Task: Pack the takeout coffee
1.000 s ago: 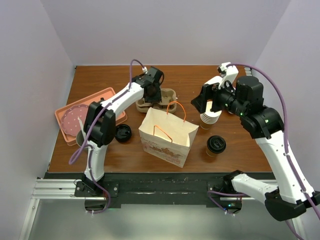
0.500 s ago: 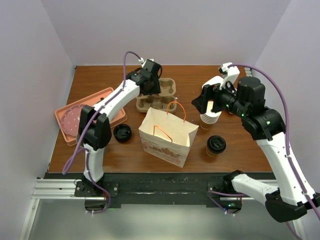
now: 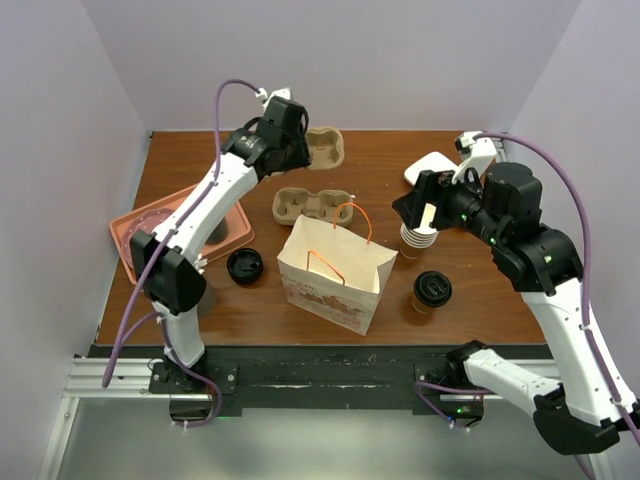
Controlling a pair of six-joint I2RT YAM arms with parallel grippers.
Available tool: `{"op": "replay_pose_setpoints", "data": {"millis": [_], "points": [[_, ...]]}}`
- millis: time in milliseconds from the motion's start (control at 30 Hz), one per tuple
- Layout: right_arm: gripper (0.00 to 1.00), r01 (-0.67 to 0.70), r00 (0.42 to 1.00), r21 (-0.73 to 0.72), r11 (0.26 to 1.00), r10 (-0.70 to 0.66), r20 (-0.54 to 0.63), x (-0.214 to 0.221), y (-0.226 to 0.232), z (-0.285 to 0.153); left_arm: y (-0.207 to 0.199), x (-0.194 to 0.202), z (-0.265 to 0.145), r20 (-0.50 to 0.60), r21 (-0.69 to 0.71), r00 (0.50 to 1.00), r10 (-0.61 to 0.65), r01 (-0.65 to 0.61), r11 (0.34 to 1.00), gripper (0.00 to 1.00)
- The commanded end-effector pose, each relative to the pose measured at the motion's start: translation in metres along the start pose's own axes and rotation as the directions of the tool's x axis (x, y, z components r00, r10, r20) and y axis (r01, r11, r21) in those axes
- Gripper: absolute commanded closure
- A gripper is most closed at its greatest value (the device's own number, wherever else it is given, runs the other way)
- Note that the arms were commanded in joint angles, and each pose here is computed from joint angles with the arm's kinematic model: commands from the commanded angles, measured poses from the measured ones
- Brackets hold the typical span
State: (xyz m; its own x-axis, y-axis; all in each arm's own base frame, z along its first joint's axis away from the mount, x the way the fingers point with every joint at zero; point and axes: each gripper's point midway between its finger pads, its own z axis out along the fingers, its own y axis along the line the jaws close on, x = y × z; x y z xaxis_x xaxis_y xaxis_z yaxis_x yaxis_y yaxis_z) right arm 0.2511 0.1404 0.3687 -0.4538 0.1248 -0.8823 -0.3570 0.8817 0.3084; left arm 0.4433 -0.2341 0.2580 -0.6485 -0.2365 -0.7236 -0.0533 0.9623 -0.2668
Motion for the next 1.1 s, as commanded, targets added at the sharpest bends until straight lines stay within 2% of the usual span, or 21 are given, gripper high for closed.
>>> {"op": "replay_pose_setpoints", "data": {"millis": [0,167,300,400,500,633,767,867,933,1000,1067], "points": [[0.11,-0.062,0.998,0.038,0.997,0.063,-0.02,0.008,-0.005,-0.003,-0.009,-0.051,-0.067,0.138,0.1,0.99,-0.009,-0.004,0.995,0.53],[0.12,-0.086,0.993,0.061,0.994,0.091,-0.079,0.022,-0.008,-0.004,-0.026,-0.051,-0.112,0.111,0.257,0.994,-0.008,-0.021,0.966,0.53],[0.11,-0.094,0.991,0.025,0.995,0.096,-0.092,0.027,-0.002,-0.006,-0.033,-0.029,-0.143,0.034,0.366,0.999,0.035,-0.045,0.93,0.52],[0.11,-0.106,0.991,0.003,0.994,0.105,-0.079,0.026,0.002,-0.008,-0.031,-0.012,-0.181,0.0,0.451,0.998,0.063,-0.056,0.891,0.52],[0.11,-0.123,0.988,-0.036,0.992,0.119,-0.101,0.03,0.009,-0.005,-0.026,0.009,-0.207,-0.052,0.506,0.995,0.09,-0.052,0.861,0.5],[0.12,-0.119,0.989,-0.145,0.982,0.103,-0.109,0.033,0.026,-0.001,-0.015,0.031,-0.229,-0.126,0.521,0.985,0.117,-0.034,0.853,0.49],[0.13,-0.009,0.998,-0.302,0.953,-0.012,-0.067,0.032,0.045,-0.002,-0.008,0.048,-0.245,-0.183,0.541,0.972,0.147,-0.025,0.841,0.49],[0.14,0.077,0.993,-0.335,0.939,-0.101,-0.055,0.038,0.045,0.0,-0.007,0.054,-0.254,-0.2,0.561,0.966,0.161,-0.022,0.828,0.49],[0.13,0.097,0.992,-0.348,0.933,-0.119,-0.042,0.037,0.046,0.0,-0.009,0.056,-0.258,-0.212,0.573,0.963,0.168,-0.017,0.82,0.49],[0.13,0.13,0.991,-0.406,0.904,-0.127,0.033,0.029,0.057,-0.002,-0.013,0.061,-0.261,-0.235,0.601,0.955,0.18,-0.003,0.799,0.49],[0.12,0.125,0.992,-0.393,0.911,-0.118,0.041,0.031,0.054,0.002,-0.014,0.063,-0.262,-0.239,0.61,0.953,0.186,-0.002,0.793,0.49]]}}
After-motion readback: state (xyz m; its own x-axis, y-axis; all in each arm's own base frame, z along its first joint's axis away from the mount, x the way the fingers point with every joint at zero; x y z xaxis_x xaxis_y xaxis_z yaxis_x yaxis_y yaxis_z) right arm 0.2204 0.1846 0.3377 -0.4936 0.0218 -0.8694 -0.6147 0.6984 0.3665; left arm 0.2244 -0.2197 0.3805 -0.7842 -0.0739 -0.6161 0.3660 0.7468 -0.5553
